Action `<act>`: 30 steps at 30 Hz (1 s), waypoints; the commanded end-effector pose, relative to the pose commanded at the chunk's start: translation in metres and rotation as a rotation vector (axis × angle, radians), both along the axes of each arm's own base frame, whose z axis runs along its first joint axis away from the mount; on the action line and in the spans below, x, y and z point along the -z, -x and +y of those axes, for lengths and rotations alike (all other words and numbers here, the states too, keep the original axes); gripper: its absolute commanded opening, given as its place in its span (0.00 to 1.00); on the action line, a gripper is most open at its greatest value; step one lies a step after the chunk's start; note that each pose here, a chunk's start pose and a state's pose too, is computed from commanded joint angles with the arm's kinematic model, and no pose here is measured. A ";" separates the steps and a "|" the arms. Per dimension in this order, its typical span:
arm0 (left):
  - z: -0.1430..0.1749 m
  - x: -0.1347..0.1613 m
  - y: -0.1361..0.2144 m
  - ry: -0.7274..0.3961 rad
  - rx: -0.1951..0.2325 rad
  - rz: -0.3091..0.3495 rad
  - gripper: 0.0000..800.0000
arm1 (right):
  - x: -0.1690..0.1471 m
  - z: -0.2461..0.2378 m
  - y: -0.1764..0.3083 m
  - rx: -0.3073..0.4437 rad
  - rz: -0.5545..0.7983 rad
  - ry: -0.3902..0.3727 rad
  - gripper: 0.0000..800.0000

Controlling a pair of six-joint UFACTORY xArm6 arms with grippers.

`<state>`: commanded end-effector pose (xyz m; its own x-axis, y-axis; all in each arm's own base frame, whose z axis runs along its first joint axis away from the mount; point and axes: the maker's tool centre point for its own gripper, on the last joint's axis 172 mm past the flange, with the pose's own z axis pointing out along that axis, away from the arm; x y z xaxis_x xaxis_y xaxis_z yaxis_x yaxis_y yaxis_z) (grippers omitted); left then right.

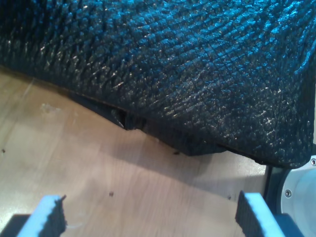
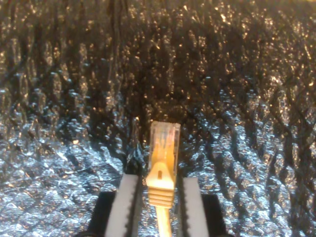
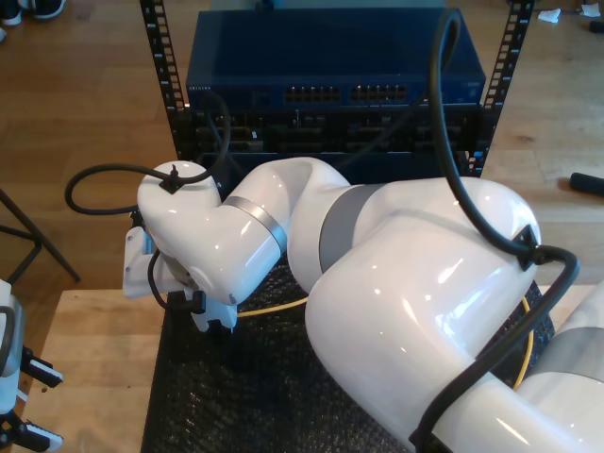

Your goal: Grab the cable and plug it in

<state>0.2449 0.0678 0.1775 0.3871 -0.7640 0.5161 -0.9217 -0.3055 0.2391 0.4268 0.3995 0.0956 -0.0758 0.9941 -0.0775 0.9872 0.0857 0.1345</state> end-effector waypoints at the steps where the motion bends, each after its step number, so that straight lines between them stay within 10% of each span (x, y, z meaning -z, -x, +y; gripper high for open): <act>1: 0.000 0.000 0.000 0.000 0.000 0.000 1.00 | -0.002 0.001 -0.001 0.000 -0.002 -0.002 0.17; 8: 0.000 0.000 0.000 0.000 0.001 -0.001 1.00 | -0.008 0.002 -0.002 0.000 -0.010 -0.010 0.01; 30: -0.024 -0.015 0.004 0.052 0.083 0.028 1.00 | -0.119 -0.078 -0.032 0.083 -0.034 -0.041 0.01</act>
<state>0.2405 0.0440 0.1929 0.3386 -0.7663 0.5460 -0.9360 -0.2153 0.2784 0.4586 0.3218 0.2149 0.0085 0.9992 -0.0378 0.9854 -0.0020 0.1701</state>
